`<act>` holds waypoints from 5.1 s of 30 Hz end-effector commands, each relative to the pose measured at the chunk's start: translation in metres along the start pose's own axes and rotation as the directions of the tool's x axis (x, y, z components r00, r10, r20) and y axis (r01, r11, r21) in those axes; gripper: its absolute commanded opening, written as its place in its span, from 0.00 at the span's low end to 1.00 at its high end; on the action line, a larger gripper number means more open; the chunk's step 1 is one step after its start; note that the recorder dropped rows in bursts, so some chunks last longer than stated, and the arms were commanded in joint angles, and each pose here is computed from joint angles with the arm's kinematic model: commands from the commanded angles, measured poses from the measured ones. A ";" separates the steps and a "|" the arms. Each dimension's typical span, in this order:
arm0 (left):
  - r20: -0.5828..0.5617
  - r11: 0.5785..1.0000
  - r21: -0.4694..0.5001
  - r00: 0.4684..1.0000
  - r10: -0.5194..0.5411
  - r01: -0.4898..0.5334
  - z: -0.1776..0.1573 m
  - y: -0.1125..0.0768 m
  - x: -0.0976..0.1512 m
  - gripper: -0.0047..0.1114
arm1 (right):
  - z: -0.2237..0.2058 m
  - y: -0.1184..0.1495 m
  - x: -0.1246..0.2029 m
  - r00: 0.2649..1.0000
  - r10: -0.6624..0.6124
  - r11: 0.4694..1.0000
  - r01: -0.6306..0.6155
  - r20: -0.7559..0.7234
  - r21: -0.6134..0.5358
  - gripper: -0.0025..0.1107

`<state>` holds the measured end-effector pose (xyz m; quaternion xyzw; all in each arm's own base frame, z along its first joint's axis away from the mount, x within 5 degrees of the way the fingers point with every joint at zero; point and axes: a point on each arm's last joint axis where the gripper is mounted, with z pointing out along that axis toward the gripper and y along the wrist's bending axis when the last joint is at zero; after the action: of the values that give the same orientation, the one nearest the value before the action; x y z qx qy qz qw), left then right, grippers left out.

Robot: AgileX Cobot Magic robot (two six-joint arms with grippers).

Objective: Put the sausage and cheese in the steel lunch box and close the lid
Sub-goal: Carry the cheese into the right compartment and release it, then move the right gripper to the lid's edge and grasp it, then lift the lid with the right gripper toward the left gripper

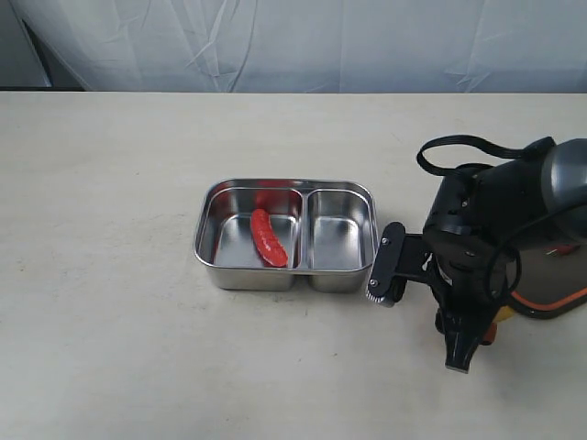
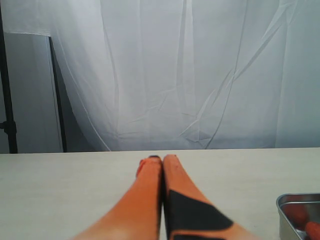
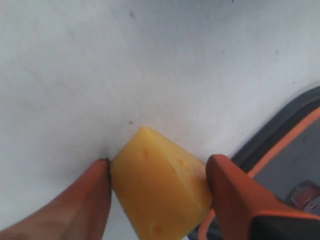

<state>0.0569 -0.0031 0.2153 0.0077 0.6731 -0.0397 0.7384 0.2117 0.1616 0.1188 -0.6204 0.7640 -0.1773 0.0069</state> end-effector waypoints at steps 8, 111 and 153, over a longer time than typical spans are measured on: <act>0.003 1.000 0.008 1.000 -0.002 0.002 -0.001 0.000 0.001 0.04 | -0.014 -0.005 -0.002 0.997 0.074 0.997 -0.073 0.031 -0.013 0.02; 0.002 1.000 0.009 1.000 -0.004 0.004 -0.001 0.000 0.001 0.04 | 0.027 -0.106 -0.005 0.439 0.899 0.433 -0.892 -0.017 -0.127 0.02; -0.130 0.689 0.070 0.692 -0.711 0.721 -0.002 -0.013 0.005 0.04 | -0.251 0.028 0.048 0.047 0.705 0.677 -0.342 0.707 -0.652 0.02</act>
<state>0.0566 -0.0087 0.2125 -0.1492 0.6682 -0.2476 0.6855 0.1216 0.1775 0.3473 -0.2590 0.8264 0.3075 0.3942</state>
